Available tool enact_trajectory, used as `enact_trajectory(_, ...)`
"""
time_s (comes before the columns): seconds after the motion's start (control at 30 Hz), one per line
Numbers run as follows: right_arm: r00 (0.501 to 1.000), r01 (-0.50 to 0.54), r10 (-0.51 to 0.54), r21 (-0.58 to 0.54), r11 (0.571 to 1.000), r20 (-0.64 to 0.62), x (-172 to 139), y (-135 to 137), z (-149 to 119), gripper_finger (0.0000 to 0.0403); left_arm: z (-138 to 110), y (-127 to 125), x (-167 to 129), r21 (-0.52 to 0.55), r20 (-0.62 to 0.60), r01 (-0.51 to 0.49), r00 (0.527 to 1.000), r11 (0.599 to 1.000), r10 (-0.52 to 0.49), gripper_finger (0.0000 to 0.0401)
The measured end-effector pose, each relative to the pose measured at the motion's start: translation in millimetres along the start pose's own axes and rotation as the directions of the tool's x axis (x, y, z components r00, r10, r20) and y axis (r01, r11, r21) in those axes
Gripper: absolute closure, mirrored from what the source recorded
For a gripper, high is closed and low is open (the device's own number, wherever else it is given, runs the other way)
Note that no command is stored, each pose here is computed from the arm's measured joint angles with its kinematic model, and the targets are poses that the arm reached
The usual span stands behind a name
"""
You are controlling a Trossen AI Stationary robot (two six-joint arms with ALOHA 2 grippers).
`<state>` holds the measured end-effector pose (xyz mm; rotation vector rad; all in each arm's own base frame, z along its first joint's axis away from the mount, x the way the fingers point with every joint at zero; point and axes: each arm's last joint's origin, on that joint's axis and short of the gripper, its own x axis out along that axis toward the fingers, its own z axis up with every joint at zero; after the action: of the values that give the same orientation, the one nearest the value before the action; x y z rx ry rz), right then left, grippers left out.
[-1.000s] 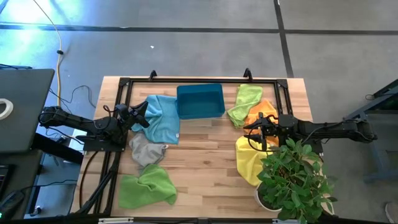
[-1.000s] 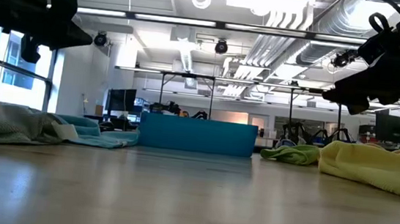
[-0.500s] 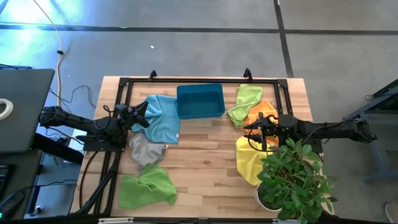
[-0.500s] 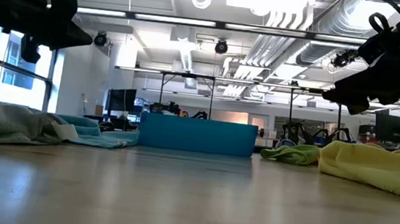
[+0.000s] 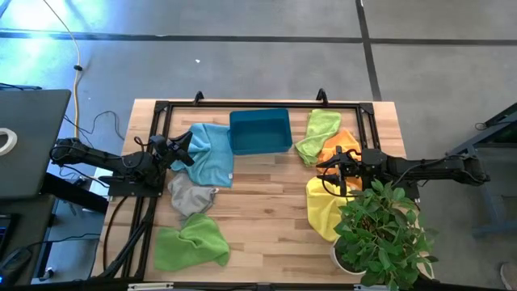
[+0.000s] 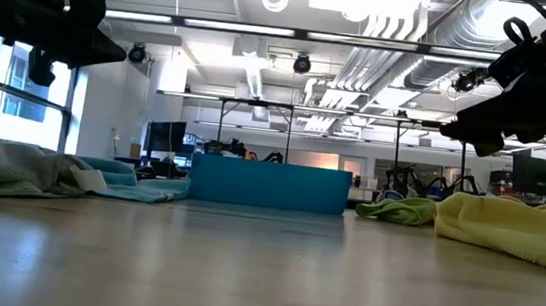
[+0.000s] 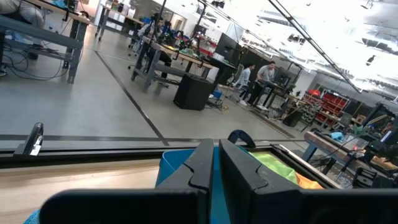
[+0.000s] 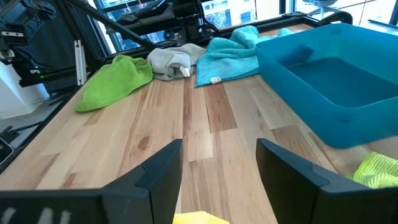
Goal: Fold microfiber towels
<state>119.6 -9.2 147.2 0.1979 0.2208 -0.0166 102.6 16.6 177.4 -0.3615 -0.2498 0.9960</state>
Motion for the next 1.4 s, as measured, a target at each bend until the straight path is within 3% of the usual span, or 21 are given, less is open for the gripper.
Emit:
enact_trajectory(0.77,1.000,-0.001,0.001,-0.001,1.000,0.008,0,0,1,0.0206,0,0,0,-0.001,0.004,-0.011,1.000,1.000,0.011,0.0384)
enact_trajectory(1.27,0.988,0.002,0.000,-0.013,1.000,0.157,-1,2,15,0.0206,4,-1,0,-0.038,0.020,0.007,1.000,0.999,-0.006,0.0384)
enact_trajectory(1.4,0.968,0.056,-0.054,0.001,0.998,0.244,-3,1,22,0.0206,6,-4,0,0.034,0.022,0.071,0.997,0.997,-0.072,0.0384)
